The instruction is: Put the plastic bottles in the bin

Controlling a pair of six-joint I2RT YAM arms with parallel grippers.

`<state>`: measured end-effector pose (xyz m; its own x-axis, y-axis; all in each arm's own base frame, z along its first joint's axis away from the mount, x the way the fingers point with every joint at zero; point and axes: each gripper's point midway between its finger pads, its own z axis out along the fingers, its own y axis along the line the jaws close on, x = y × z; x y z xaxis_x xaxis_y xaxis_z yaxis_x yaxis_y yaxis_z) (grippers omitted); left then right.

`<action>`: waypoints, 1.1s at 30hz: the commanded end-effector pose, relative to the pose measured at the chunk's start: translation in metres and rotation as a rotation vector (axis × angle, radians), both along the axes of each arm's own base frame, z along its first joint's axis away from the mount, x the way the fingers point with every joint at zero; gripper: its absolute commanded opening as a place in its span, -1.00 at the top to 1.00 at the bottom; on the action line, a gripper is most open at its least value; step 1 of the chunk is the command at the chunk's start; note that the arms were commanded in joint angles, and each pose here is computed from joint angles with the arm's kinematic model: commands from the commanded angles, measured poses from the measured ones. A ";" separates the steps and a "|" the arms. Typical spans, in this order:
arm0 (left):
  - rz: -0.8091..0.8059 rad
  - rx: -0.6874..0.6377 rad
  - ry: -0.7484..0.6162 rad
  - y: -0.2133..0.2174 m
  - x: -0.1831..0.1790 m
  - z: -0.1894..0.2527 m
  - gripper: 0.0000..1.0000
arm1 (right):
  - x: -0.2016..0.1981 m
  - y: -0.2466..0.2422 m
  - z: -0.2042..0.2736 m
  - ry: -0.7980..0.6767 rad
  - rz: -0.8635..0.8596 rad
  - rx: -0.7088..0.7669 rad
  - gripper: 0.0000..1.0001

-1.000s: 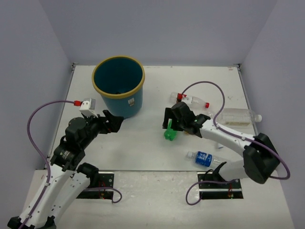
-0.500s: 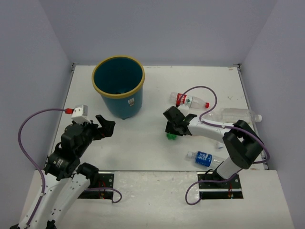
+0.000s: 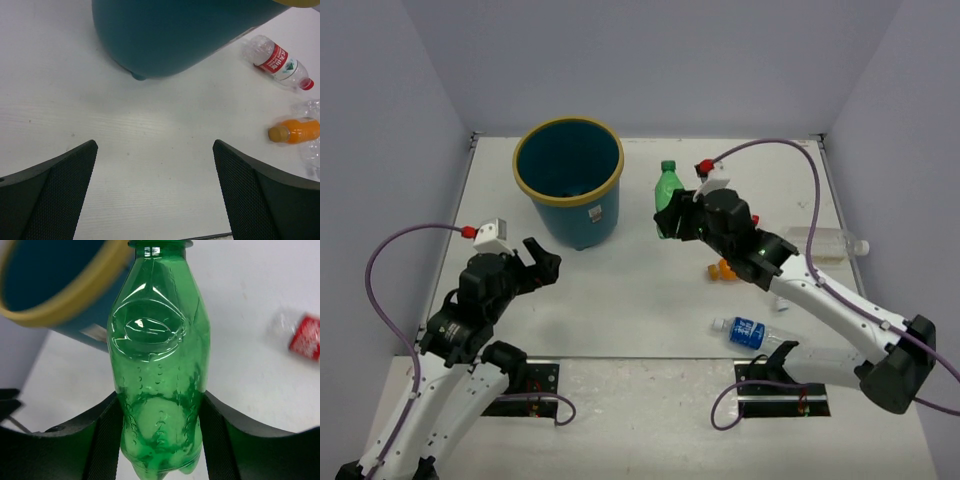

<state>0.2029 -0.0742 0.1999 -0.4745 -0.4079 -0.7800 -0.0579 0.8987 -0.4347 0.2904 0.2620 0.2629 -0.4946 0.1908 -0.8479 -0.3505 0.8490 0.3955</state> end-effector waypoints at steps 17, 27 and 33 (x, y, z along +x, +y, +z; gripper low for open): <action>0.084 0.069 0.087 0.013 0.009 -0.019 -1.00 | 0.101 0.182 0.147 -0.222 0.332 0.095 -0.40; 0.067 0.057 0.062 0.011 0.008 -0.016 -1.00 | 0.078 0.157 0.191 -0.314 0.324 0.122 -0.97; 0.069 0.060 0.068 0.011 0.008 -0.017 -1.00 | 0.058 0.114 0.188 -0.297 0.252 0.076 -0.97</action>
<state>0.2065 -0.0630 0.1747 -0.5201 -0.4050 -0.7520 -0.1691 0.9118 -0.3741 0.3749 0.4169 0.4101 -0.3486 0.1160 -0.9301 -0.6656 0.6680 0.3328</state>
